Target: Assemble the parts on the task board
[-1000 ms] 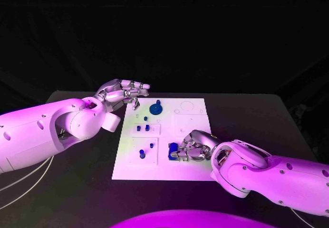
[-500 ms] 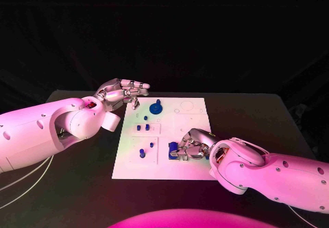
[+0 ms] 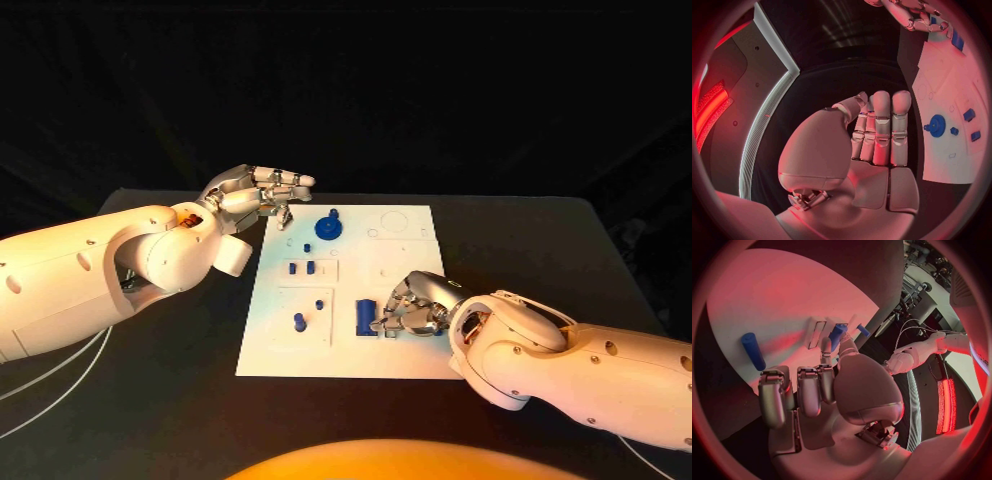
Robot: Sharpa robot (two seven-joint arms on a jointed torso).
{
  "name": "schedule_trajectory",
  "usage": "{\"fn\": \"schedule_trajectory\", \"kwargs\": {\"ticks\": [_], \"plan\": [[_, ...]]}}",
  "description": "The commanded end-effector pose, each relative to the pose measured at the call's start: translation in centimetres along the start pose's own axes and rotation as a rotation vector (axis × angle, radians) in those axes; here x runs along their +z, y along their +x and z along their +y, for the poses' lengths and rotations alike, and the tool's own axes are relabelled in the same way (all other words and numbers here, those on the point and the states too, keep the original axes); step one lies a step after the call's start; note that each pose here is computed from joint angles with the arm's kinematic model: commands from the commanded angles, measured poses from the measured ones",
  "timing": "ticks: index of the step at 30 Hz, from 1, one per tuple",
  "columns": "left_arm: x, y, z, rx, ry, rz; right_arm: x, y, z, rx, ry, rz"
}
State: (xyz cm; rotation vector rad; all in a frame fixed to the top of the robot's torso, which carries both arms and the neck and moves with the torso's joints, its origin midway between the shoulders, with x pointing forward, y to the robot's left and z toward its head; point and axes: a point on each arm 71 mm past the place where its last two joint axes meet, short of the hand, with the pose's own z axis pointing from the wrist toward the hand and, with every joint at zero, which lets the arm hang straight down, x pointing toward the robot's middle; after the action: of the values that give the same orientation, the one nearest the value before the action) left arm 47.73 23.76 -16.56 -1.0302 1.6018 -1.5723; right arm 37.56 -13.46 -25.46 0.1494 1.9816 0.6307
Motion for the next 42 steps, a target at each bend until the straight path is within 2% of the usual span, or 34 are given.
{"fn": "schedule_trajectory", "kwargs": {"ticks": [1, 16, 21, 29, 34, 38, 42], "plan": [[-0.01, 0.17, -0.1, -0.001, 0.006, 0.019, -0.2, 0.0, 0.1, -0.01, -0.009, 0.002], [0.02, 0.21, -0.09, -0.001, 0.006, 0.02, 0.2, 0.2, 0.3, -0.015, -0.017, 0.006], [0.07, 0.26, -0.09, -0.002, 0.006, 0.022, 0.2, -0.3, -0.3, -0.01, -0.007, -0.035], [0.04, 0.12, -0.08, 0.0, 0.006, 0.016, -1.5, -2.9, -1.6, -0.004, -0.031, -0.118], [0.07, 0.1, -0.03, 0.0, 0.006, 0.015, -2.5, -4.6, -4.0, -0.053, 0.007, -0.151], [0.09, 0.08, 0.02, 0.0, 0.004, 0.015, -2.9, -5.0, -5.7, -0.094, 0.036, -0.166], [0.14, 0.13, 0.09, 0.0, 0.003, 0.017, -3.2, -4.9, -6.5, -0.117, 0.05, -0.166]]}}
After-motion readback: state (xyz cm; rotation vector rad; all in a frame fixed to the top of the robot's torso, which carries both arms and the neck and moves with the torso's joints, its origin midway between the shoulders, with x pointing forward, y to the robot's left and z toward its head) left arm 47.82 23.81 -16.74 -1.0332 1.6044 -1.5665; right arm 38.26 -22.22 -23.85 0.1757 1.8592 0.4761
